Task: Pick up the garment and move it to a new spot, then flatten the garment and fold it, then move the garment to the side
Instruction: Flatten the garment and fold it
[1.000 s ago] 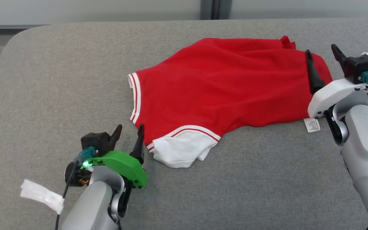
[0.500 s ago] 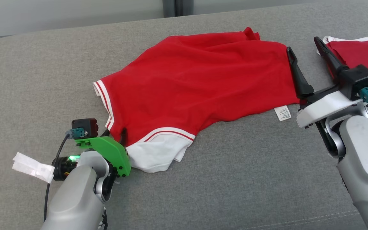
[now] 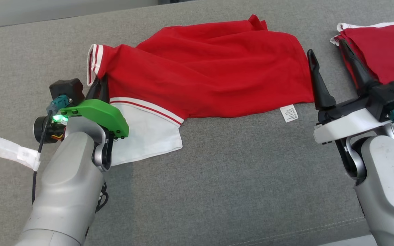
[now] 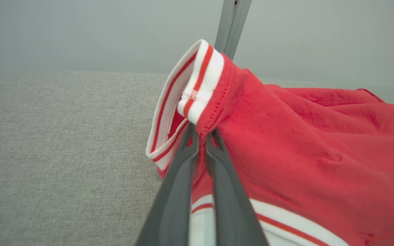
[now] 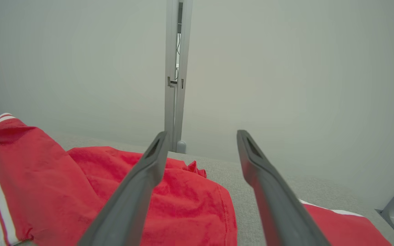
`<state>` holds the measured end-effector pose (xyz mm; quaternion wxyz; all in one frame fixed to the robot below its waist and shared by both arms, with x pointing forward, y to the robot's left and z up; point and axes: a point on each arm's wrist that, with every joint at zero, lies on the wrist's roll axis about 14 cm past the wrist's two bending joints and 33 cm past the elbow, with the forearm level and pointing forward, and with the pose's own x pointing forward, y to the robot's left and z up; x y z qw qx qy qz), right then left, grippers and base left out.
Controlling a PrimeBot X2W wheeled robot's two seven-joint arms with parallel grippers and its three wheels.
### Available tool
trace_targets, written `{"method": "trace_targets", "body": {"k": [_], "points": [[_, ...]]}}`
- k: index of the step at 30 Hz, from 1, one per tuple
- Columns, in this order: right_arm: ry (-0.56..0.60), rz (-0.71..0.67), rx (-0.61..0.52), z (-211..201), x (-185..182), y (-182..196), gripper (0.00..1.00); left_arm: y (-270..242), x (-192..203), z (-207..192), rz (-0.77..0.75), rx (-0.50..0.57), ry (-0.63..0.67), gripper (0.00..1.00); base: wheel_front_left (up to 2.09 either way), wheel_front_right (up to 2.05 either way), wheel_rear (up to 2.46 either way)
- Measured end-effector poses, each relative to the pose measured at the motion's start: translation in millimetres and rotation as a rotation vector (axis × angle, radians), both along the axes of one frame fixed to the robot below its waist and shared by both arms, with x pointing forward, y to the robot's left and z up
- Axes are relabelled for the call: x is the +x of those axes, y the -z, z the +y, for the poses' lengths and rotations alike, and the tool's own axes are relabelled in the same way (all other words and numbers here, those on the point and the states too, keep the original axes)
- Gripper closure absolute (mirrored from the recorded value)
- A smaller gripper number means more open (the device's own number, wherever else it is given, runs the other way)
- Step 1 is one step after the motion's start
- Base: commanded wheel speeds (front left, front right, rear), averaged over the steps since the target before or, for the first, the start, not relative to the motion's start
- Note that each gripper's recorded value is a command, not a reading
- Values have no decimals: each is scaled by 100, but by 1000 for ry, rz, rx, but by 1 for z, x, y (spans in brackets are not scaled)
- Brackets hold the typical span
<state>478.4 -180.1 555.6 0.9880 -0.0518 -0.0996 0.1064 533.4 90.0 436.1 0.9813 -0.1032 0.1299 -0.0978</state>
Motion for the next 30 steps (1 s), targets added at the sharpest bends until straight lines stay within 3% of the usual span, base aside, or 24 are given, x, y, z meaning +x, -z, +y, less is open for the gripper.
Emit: {"method": "trace_targets", "body": {"k": [2,3,4,5,11,22,30], "points": [[-2,11,12,3,1,5,0,4,3,-1,4,3,-8,96,0,0,0],[-1,15,16,4,1,7,0,6,4,-1,7,2,-12,65,0,0,0],[1,17,20,4,1,8,0,8,4,-1,11,0,-13,15,0,0,0],[6,20,23,3,1,9,0,9,4,-3,11,-5,-10,0,0,0,0],[63,42,82,-6,-11,21,0,-17,7,1,-85,-43,-30,0,0,0,0],[130,74,123,-8,-49,34,0,-37,-67,20,-187,-88,-76,0,0,0,0],[90,58,130,12,-67,26,0,-52,-120,33,-235,-106,-126,0,0,0,0]]}}
